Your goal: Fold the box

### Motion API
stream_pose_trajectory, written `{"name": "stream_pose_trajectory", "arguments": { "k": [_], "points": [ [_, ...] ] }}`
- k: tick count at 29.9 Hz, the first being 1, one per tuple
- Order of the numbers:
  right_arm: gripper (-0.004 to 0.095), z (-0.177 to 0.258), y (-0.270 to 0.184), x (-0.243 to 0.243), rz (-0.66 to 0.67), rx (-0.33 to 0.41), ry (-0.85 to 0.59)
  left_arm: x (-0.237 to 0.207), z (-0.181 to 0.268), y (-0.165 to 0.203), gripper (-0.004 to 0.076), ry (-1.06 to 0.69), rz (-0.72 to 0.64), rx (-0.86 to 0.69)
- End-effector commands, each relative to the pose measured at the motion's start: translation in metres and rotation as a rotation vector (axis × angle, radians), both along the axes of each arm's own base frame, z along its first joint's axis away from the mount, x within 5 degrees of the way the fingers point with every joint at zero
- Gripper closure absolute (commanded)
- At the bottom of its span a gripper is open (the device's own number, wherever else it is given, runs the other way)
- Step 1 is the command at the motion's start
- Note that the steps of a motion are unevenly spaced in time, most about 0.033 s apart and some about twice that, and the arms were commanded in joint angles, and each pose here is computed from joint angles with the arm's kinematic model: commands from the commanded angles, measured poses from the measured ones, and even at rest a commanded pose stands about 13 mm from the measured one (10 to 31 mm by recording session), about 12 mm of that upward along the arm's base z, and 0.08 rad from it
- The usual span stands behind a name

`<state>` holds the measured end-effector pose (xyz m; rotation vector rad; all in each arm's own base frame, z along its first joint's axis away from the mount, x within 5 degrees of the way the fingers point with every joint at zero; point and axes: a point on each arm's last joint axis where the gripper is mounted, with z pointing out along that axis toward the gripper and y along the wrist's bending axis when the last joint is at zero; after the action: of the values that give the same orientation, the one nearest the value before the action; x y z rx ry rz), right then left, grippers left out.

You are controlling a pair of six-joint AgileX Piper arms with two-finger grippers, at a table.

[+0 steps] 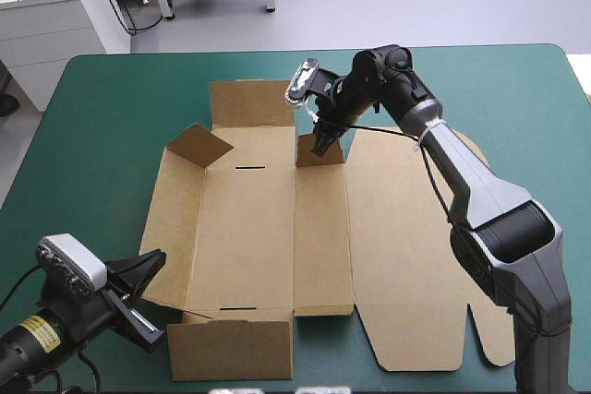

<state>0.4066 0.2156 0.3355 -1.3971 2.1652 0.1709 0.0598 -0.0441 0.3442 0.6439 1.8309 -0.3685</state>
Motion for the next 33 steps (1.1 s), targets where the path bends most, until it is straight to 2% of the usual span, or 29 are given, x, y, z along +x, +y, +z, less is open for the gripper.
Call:
{"name": "stream_pose_trajectory", "arguments": {
  "k": [1, 2, 6, 11, 15, 19, 25, 33],
  "points": [
    [0.0920, 0.051, -0.027, -0.010, -0.126, 0.044, -0.069, 0.001, 0.018, -0.001, 0.0732, -0.085, 0.008, -0.075],
    [0.0921, 0.052, -0.033, -0.009, -0.154, 0.044, -0.050, 0.001, 0.018, -0.001, 0.0732, -0.087, 0.008, -0.073],
    [0.0921, 0.060, -0.060, -0.004, -0.350, 0.122, -0.012, 0.002, 0.018, -0.001, 0.0732, -0.050, 0.027, -0.124],
    [0.0921, 0.086, -0.100, -0.008, -0.531, 0.209, -0.027, 0.010, 0.014, -0.002, 0.0732, 0.004, 0.075, -0.124],
    [0.0921, 0.116, -0.127, -0.025, -0.620, 0.272, -0.080, 0.019, 0.012, -0.005, 0.0732, 0.022, 0.084, -0.090],
    [0.0921, 0.141, -0.148, -0.047, -0.690, 0.326, -0.124, 0.028, 0.018, -0.010, 0.0732, 0.067, 0.102, -0.120],
    [0.0921, 0.140, -0.170, -0.084, -0.749, 0.313, -0.087, 0.047, 0.032, -0.019, 0.0732, 0.089, 0.107, -0.110],
    [0.0921, 0.103, -0.194, -0.138, -0.811, 0.208, 0.012, 0.077, 0.039, -0.033, 0.0732, 0.131, 0.118, -0.048]
  ]
}}
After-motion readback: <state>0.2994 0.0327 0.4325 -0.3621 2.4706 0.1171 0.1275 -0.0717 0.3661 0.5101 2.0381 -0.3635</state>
